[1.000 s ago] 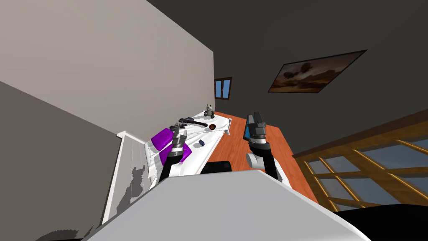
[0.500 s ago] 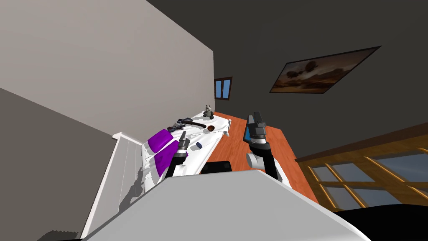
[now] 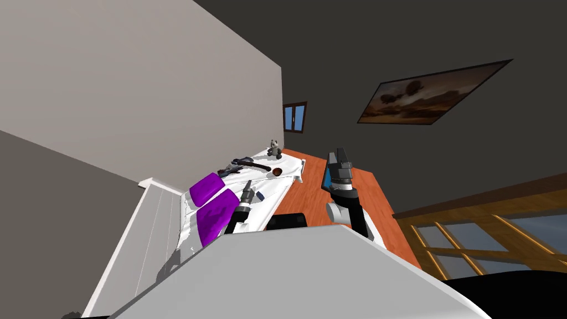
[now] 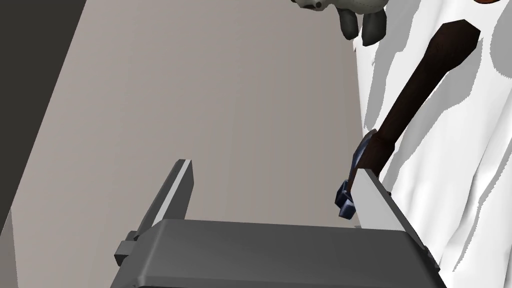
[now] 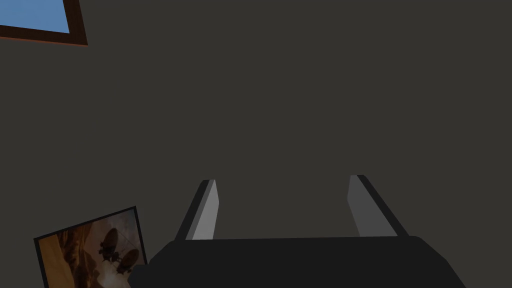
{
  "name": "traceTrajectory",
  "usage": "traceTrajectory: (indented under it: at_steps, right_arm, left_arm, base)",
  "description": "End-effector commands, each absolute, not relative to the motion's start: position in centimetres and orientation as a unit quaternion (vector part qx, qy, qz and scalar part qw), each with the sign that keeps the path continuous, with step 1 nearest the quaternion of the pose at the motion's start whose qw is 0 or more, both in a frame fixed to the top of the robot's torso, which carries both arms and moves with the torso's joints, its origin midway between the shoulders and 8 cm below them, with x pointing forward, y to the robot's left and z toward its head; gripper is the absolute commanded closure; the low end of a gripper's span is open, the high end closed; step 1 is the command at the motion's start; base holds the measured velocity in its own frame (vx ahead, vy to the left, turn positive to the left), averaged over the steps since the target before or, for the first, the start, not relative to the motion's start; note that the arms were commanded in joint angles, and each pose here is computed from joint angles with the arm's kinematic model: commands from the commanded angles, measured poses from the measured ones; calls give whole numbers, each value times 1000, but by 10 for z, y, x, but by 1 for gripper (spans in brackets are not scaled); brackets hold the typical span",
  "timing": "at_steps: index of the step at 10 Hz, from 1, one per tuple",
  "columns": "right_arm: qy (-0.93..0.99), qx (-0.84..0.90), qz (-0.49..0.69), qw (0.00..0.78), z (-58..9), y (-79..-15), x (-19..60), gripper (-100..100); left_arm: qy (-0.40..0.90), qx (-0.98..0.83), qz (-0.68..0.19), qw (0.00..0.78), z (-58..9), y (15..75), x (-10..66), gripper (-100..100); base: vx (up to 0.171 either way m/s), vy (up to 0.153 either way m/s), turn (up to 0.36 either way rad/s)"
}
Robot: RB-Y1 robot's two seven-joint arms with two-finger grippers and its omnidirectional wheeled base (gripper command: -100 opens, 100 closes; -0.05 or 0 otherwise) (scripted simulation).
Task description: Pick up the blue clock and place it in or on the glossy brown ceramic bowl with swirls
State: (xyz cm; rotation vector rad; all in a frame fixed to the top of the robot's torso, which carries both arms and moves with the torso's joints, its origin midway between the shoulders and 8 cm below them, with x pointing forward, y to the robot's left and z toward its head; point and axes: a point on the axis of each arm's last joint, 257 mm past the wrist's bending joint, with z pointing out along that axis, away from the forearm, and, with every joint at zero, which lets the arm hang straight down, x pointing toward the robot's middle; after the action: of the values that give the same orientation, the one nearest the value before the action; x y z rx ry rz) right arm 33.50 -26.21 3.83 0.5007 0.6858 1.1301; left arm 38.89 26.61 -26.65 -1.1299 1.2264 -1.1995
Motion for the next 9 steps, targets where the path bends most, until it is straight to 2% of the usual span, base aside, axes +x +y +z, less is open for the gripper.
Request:
traceTrajectory:
  at_steps: [1, 3, 9]
  right_arm:
    - [315, 230, 519, 760, 38, -262, 335, 0]
    - [315, 230, 519, 760, 38, -262, 335, 0]
    - [315, 230, 519, 760, 38, -262, 335, 0]
  left_arm:
    - [519, -479, -491, 510, -284, 268, 386, -100]
    - [556, -500, -458, 481, -334, 267, 374, -100]
    - [606, -532, -401, 435, -411, 274, 343, -100]
  base:
    - [45, -44, 5]
    - [88, -67, -38]
    - [78, -51, -25]
